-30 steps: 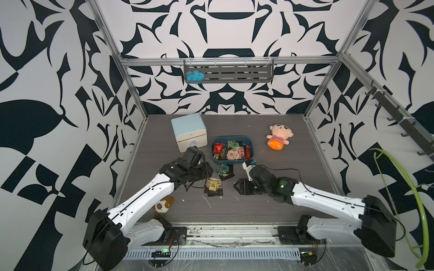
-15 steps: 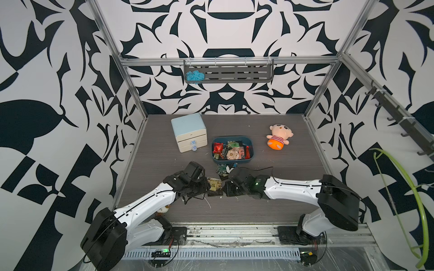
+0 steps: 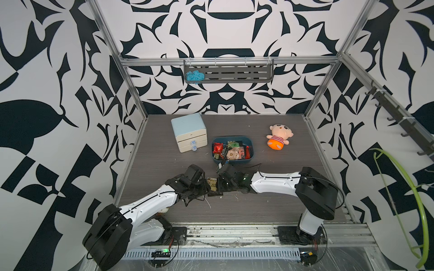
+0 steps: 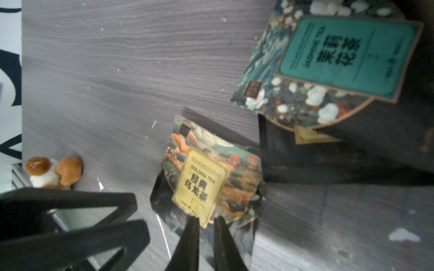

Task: Put the tea bags into the storage box
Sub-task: Pick up the tea bag from the center of the board.

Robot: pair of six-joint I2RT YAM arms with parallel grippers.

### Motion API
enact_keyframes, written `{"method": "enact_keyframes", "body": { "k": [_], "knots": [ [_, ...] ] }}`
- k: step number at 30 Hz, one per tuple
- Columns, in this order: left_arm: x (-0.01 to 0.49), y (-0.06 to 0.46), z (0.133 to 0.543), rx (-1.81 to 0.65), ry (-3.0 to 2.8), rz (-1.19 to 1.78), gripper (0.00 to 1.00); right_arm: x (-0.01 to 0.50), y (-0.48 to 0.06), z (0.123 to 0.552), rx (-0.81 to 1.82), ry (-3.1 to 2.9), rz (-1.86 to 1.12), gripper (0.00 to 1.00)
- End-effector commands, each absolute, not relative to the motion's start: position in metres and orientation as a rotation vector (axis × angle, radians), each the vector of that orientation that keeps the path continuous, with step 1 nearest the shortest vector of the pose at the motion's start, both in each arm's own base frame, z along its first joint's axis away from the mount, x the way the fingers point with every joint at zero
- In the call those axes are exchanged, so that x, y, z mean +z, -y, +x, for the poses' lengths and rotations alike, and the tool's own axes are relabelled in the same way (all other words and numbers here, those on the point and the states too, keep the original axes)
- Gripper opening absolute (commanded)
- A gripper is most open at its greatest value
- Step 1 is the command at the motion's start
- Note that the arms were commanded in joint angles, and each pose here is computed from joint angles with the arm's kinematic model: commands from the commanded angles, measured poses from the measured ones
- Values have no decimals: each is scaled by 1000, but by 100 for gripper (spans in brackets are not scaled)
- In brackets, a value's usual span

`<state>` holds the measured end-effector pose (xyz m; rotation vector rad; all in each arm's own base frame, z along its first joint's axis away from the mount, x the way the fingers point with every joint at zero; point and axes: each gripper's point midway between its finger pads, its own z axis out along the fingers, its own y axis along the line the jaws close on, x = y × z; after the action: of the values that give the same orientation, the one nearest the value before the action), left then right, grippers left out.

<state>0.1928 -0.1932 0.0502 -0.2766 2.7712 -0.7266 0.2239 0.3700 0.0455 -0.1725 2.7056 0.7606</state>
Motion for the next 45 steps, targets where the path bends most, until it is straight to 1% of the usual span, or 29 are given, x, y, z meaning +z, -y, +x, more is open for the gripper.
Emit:
{"method": "enact_keyframes", "body": {
  "k": [1,5,9,16,24,30,34,38,42,45],
  "knots": [
    [43,194,193,-721,-2782,-285,50,48,-367,236,748,-2693,-107,14],
    [37,197,195,-707,-2804,-281,50,36,-362,236,717,-2719,-100,13],
    [39,204,197,-728,-2820,-256,47,28,-359,234,694,-2741,-102,13],
    [45,209,202,-742,-2809,-247,44,28,-360,234,697,-2741,-107,13],
    [65,218,209,-802,-2771,-242,39,27,-359,234,688,-2743,-107,13],
    [64,219,211,-803,-2767,-257,35,28,-358,233,689,-2742,-107,13],
    [60,226,212,-835,-2778,-263,29,31,-357,233,700,-2735,-108,13],
    [52,231,213,-811,-2812,-255,23,35,-356,232,717,-2721,-108,13],
    [51,231,210,-810,-2830,-255,10,42,-353,231,729,-2700,-106,16],
    [57,225,207,-783,-2827,-251,2,49,-344,233,692,-2680,-98,21]
  ]
}}
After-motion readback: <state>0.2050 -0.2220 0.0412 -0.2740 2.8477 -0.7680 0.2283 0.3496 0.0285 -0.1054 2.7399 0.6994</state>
